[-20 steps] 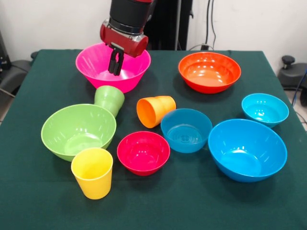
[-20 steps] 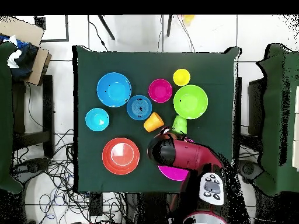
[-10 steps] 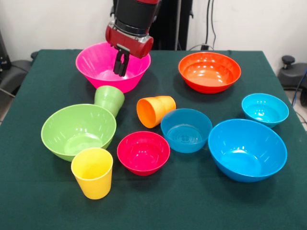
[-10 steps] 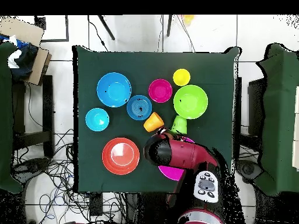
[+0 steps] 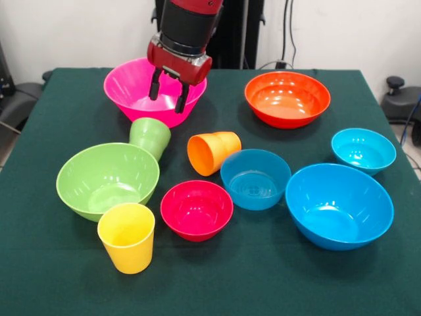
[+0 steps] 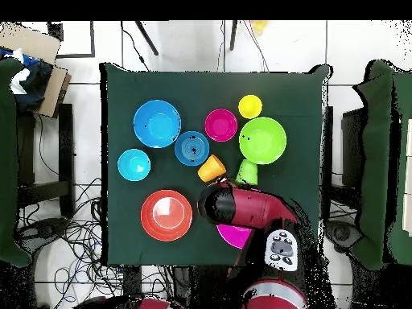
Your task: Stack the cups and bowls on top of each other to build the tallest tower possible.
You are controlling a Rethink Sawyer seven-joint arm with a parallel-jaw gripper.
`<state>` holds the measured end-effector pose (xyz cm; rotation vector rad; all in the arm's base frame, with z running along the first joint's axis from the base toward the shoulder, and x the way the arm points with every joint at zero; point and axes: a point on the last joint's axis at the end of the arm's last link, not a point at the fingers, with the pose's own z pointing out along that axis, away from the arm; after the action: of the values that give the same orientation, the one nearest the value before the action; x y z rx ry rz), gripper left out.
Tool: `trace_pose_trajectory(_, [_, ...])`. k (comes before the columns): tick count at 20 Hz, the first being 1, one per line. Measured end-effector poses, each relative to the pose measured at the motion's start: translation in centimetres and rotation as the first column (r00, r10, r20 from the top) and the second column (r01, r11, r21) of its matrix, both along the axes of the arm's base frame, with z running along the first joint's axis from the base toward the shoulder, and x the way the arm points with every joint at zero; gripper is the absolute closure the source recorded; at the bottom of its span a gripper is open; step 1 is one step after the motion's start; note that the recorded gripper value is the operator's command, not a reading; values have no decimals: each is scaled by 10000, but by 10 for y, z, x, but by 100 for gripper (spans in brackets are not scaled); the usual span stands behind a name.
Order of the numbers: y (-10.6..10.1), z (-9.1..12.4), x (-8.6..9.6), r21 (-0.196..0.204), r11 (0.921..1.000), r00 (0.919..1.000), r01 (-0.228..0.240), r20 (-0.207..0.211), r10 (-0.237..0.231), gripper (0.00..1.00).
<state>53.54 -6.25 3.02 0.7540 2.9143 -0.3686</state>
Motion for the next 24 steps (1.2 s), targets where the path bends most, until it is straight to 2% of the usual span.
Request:
trace_pose_trajectory(3, [-2,-2,5,-19,10000,10000,-9,-33,9,0])
trace_pose_trajectory(13, [-10,-15,37,-143,9999,9998,-81,-191,78,0])
trace_pose_trajectory(21, [-9,-43,81,-234,9994,9990,-273,-368,264,0])
trace_pose_trajectory(24, [-8,-53,96,-248,9991,9990,-340,-312,333,0])
